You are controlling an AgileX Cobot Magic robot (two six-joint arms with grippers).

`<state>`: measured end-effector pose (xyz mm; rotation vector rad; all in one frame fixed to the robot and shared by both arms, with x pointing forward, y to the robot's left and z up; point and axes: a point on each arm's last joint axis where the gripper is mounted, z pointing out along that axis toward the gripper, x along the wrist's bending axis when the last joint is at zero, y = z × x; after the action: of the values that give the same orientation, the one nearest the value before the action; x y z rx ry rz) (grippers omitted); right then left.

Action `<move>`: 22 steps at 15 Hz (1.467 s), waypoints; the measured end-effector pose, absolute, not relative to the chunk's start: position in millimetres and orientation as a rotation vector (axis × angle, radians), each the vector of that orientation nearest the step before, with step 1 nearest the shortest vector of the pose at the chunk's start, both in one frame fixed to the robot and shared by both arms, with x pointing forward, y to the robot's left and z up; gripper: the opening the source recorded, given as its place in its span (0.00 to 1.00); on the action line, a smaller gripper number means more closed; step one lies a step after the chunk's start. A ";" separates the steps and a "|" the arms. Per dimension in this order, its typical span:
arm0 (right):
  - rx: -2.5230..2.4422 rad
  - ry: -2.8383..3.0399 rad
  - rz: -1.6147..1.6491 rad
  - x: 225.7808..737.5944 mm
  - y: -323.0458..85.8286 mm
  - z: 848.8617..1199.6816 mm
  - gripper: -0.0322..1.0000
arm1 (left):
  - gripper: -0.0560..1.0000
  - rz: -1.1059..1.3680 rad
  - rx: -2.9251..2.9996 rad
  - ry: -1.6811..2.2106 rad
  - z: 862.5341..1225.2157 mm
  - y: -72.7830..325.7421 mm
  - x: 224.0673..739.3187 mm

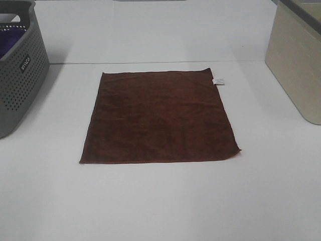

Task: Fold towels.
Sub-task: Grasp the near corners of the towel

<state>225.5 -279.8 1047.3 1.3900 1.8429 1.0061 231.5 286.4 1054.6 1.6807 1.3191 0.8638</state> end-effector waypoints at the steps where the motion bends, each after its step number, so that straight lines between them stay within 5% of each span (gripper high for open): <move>1: 1.390 1.843 1.006 225.5 -279.8 1047.3 0.77 | 0.67 0.864 1.681 1.319 1054.6 286.4 231.5; 22: 1.390 1.843 1.006 225.5 -279.8 1047.3 0.77 | 0.67 0.864 1.681 1.319 1054.6 286.4 231.5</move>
<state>225.5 -279.8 1047.3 1.3900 1.8429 1.0061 231.5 286.4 1054.6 1.6807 1.3191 0.8638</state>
